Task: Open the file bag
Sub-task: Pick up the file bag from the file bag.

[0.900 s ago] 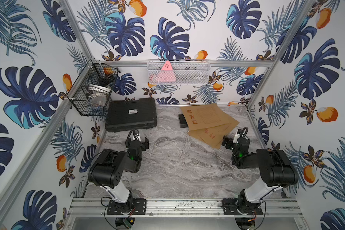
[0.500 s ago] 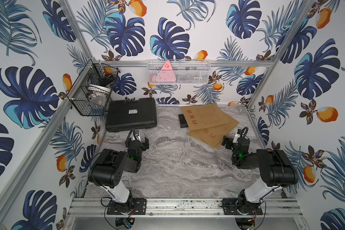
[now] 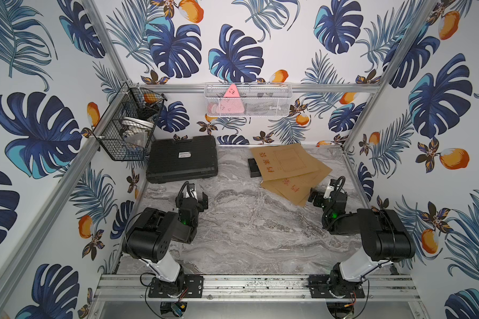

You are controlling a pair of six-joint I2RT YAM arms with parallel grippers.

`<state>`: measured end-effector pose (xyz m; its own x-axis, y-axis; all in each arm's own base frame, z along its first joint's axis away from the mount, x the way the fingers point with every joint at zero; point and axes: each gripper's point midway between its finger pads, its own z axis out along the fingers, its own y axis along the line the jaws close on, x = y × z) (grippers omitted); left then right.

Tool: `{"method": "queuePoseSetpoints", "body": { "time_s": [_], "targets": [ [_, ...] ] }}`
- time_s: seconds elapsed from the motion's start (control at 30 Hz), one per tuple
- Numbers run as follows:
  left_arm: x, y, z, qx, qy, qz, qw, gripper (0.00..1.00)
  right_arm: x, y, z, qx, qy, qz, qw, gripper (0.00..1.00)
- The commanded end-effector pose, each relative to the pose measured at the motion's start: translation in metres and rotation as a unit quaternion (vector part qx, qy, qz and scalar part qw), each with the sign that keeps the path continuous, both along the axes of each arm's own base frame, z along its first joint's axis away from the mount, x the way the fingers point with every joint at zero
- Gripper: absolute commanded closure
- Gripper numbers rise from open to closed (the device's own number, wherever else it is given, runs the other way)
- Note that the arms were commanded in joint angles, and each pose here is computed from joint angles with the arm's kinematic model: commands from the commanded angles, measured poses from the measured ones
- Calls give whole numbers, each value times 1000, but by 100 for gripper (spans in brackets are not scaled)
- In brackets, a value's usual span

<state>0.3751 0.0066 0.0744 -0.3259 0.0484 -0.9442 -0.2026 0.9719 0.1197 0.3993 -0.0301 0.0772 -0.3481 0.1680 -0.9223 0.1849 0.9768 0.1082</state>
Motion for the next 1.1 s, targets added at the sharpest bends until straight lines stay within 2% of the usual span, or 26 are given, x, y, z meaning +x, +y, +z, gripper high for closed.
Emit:
{"method": "queuePoseSetpoints", "body": {
  "time_s": [0.0,0.13,0.2,0.3,0.43,0.5,0.57,0.63,0.73,0.8,0.9,0.97,1.07],
  "targets": [
    [-2,0,37,40,-60,34,997,1,-2,-5,25,-5,-20,-15,1000,0],
    [-9,-12,66,94,-52,56,993,1,-7,-7,53,-5,-34,-29,999,0],
    [-14,-20,87,110,-61,70,990,1,-7,-9,66,25,-44,-47,998,0],
    [-18,-38,107,106,-50,64,991,1,0,6,83,79,-51,-21,995,0],
    [-28,-46,127,37,-40,74,996,1,4,26,102,150,-57,5,987,0],
    [-33,-44,129,-9,-18,91,996,1,3,33,102,190,-26,-6,981,0],
    [-35,-50,125,-45,7,89,995,1,2,51,106,214,-17,22,976,0],
    [-34,-65,120,-81,28,62,994,1,0,68,111,240,-17,38,970,0],
    [-34,-88,111,-137,64,24,988,1,-1,91,116,268,16,43,962,0],
    [-34,-104,105,-164,95,-5,982,1,0,102,114,279,55,27,958,0],
    [-33,-128,99,-190,143,-44,970,1,6,117,120,283,63,57,955,0],
    [-33,-141,97,-201,163,-72,963,1,13,118,117,290,62,57,953,0],
    [-33,-158,99,-227,162,-114,954,1,28,108,96,320,90,21,943,0]
  ]
}}
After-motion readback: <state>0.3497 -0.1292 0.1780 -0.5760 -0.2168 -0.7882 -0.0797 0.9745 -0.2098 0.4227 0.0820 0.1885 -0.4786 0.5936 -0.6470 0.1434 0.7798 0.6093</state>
